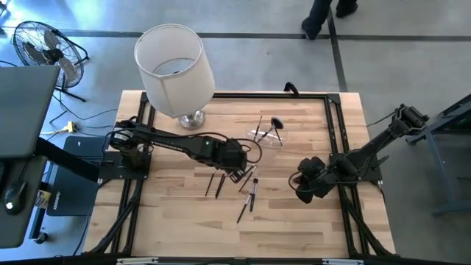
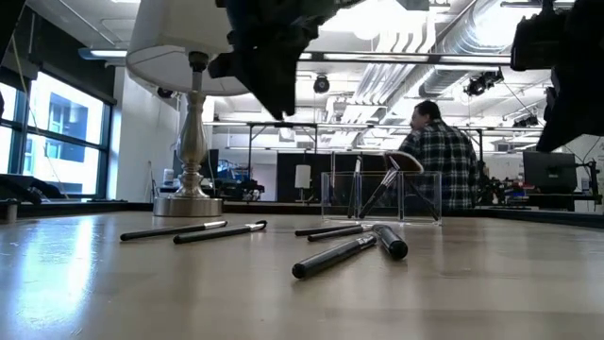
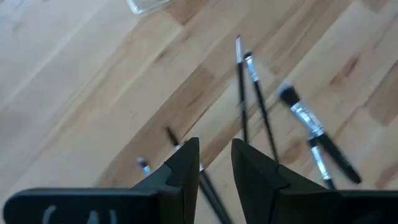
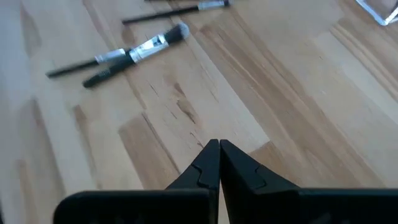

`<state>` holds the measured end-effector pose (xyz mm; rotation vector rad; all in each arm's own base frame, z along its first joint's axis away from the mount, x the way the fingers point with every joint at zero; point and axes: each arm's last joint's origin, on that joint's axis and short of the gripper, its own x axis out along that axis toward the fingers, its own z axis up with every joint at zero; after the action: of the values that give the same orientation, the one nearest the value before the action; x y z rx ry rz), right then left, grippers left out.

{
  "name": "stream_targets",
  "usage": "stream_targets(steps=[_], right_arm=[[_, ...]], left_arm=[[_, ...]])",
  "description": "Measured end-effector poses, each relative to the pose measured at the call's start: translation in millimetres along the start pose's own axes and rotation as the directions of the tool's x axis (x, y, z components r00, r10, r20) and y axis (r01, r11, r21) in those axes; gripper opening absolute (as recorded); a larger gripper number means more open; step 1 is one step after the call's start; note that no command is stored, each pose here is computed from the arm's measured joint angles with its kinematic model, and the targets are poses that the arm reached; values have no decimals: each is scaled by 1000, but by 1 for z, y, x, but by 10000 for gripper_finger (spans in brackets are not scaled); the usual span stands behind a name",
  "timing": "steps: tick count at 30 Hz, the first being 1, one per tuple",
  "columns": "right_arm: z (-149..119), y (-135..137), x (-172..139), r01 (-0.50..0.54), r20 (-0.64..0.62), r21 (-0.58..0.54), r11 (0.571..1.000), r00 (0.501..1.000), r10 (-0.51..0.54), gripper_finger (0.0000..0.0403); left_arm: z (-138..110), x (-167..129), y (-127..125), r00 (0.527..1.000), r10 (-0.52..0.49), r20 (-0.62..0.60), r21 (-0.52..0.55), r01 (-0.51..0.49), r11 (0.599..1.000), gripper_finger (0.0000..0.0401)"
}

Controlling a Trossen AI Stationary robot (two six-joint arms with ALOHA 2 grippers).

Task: Pick & Place Makeup Supplies
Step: Put the makeup brush into the transparent organizer

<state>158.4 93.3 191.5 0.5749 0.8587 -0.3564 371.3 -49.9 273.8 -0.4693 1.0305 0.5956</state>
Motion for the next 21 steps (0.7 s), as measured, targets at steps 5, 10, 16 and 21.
stream_targets(steps=[5, 10, 16, 21], right_arm=[[4, 7, 0, -61, 59, 54, 997, 997, 58, 1], [7, 13, 3, -96, 119, 132, 987, 990, 81, 1], [8, 31, 16, -93, 115, 190, 977, 991, 72, 0], [24, 62, 30, -20, 79, 206, 978, 997, 4, 0]], left_arm=[[-13, -4, -9, 1000, 4, 2, 154, -4, 988, 90], [-33, 4, -11, 1000, 17, -14, 223, -13, 975, 68], [-66, 20, 4, 997, -24, -74, 257, 42, 965, 40], [-91, 23, 31, 986, -144, -86, 239, 161, 958, 19]])
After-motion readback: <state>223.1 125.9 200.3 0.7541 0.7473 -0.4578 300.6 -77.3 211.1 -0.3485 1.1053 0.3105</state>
